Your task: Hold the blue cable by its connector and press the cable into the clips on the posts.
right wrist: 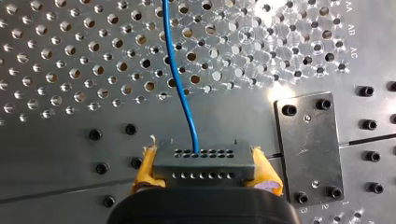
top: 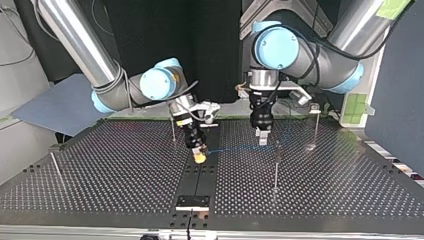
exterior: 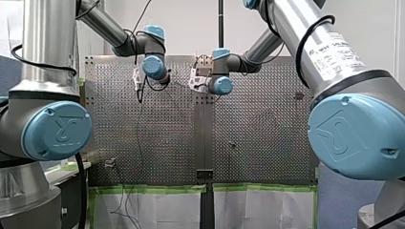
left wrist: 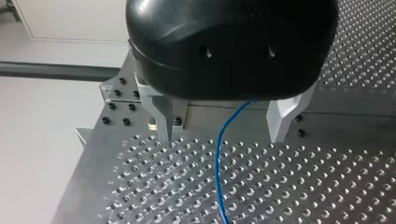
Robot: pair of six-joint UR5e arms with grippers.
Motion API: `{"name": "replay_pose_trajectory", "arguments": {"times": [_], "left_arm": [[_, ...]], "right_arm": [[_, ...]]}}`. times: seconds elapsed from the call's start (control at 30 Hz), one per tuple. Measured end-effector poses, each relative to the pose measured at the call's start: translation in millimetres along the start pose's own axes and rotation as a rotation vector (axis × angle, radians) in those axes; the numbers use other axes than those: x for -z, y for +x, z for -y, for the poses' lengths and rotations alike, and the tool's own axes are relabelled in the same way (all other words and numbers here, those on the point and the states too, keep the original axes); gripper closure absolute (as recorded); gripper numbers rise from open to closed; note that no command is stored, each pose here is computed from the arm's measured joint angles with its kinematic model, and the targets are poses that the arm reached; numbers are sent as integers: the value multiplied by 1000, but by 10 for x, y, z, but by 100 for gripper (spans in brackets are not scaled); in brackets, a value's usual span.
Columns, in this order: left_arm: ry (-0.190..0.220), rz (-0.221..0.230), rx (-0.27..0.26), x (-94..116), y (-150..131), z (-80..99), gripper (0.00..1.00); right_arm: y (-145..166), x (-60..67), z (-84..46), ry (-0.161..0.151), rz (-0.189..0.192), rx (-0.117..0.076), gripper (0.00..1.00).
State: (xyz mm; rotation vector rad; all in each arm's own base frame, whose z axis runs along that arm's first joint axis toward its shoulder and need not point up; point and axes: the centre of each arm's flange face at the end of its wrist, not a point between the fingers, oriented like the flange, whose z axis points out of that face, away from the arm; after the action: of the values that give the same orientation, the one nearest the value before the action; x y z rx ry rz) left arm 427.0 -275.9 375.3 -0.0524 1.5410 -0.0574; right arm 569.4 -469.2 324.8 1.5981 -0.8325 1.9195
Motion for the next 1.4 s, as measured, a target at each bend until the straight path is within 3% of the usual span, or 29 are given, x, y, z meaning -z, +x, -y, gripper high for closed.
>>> {"name": "replay_pose_trajectory", "arguments": {"times": [0.33, 0.63, 0.83, 1.4], "left_arm": [[-46, 44, 6, -281, -232, 56, 0], [-39, 15, -16, -446, -65, 107, 0], [-35, 5, -29, -460, -26, 128, 0], [-62, 33, -20, -602, -120, 13, 0]], "right_arm": [[3, -4, -30, -4, -1, 0, 100], [5, -6, -41, -6, -1, -1, 100], [5, -7, -50, -7, -1, -2, 100], [5, -6, -53, -6, 0, -4, 100]]}}
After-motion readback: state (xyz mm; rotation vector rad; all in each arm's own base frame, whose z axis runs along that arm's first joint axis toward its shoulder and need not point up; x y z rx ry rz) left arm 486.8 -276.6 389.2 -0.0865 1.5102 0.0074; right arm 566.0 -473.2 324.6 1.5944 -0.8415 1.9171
